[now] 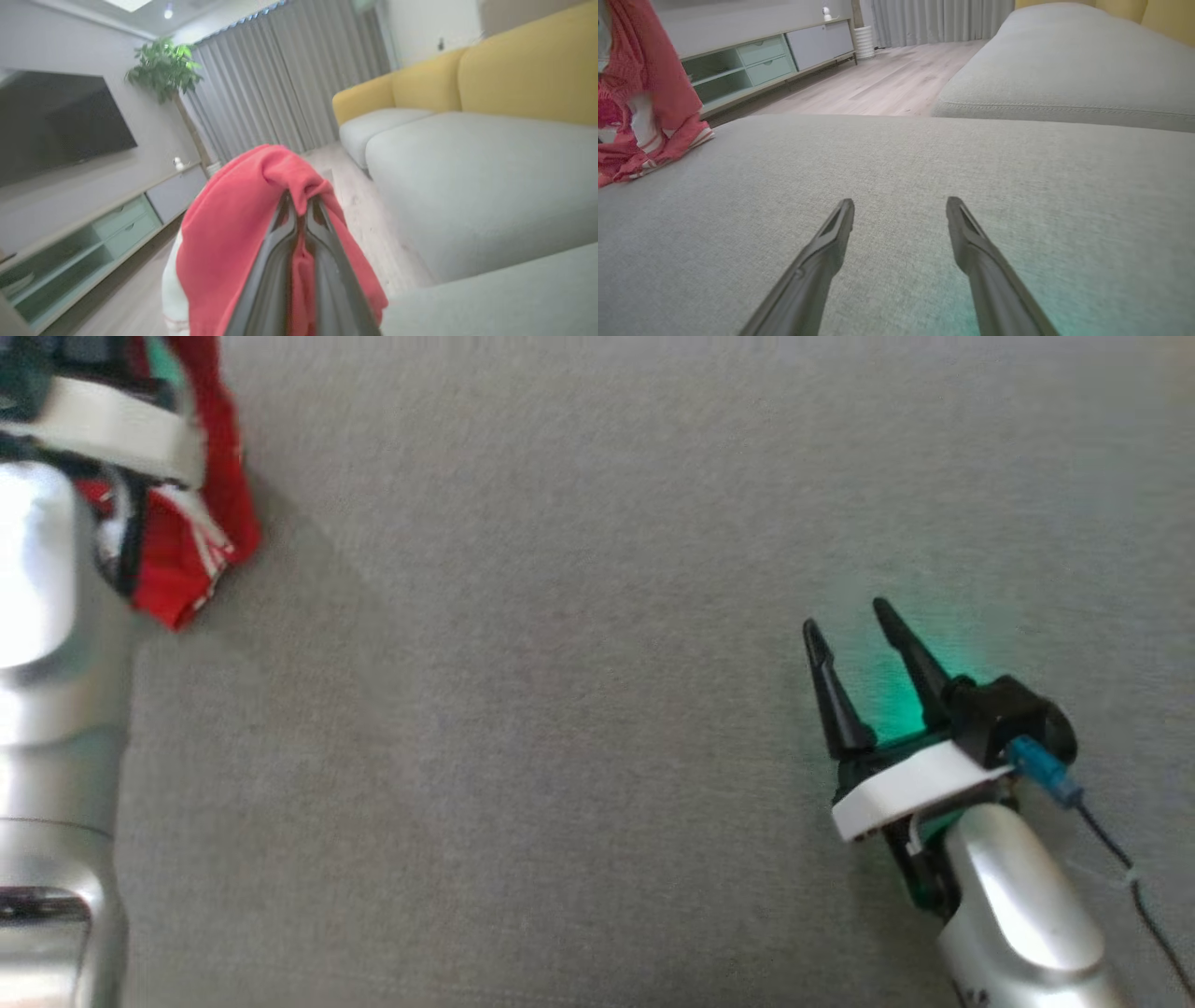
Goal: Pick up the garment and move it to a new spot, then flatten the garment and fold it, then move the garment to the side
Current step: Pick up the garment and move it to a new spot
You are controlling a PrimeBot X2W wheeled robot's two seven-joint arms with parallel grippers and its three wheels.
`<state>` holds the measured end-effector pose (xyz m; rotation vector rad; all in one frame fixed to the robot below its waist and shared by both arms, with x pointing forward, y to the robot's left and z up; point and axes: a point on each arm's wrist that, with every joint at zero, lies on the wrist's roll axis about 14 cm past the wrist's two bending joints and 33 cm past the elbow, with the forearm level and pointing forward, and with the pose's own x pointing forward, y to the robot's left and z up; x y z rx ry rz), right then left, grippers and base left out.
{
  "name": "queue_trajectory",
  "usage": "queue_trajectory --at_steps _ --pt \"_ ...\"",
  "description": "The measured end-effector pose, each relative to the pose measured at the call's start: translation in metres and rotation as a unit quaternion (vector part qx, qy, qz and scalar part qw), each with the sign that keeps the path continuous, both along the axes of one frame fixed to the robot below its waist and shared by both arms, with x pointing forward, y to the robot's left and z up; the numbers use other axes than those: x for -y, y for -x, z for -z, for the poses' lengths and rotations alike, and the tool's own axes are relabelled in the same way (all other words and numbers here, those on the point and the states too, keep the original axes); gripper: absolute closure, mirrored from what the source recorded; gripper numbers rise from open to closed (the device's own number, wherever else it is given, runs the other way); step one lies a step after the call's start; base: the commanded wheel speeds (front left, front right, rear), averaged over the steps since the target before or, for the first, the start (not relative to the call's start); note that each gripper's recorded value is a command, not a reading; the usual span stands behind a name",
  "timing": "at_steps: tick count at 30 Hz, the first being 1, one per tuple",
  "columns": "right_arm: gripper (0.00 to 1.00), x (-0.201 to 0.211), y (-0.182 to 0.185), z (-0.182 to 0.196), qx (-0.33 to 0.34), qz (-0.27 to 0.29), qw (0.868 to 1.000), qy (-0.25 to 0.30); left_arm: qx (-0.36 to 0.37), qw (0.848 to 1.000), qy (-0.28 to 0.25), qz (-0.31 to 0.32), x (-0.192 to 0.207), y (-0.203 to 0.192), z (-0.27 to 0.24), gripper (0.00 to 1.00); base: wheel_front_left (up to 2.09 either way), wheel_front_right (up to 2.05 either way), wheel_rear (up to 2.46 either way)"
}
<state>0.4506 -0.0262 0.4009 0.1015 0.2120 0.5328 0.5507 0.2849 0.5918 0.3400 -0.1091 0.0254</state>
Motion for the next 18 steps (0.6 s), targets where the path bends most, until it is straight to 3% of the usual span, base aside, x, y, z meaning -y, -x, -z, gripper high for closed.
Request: queue_trajectory --at_steps 4,9,18 --pt "0.0 0.018 0.014 -0.015 0.006 0.031 0.999 -0.006 0.049 0.995 0.02 0.085 0.067 -0.003 -0.033 1.0 0.0 0.0 0.0" --pt "0.0 0.047 0.037 -0.022 0.006 0.073 0.997 0.0 0.06 0.975 0.073 0.2 0.173 0.007 -0.036 1.0 0.0 0.0 0.0" --pt "0.0 0.095 0.061 -0.037 0.02 0.143 0.99 0.005 0.032 0.912 0.139 0.385 0.335 0.053 -0.032 1.0 0.0 0.0 0.0"
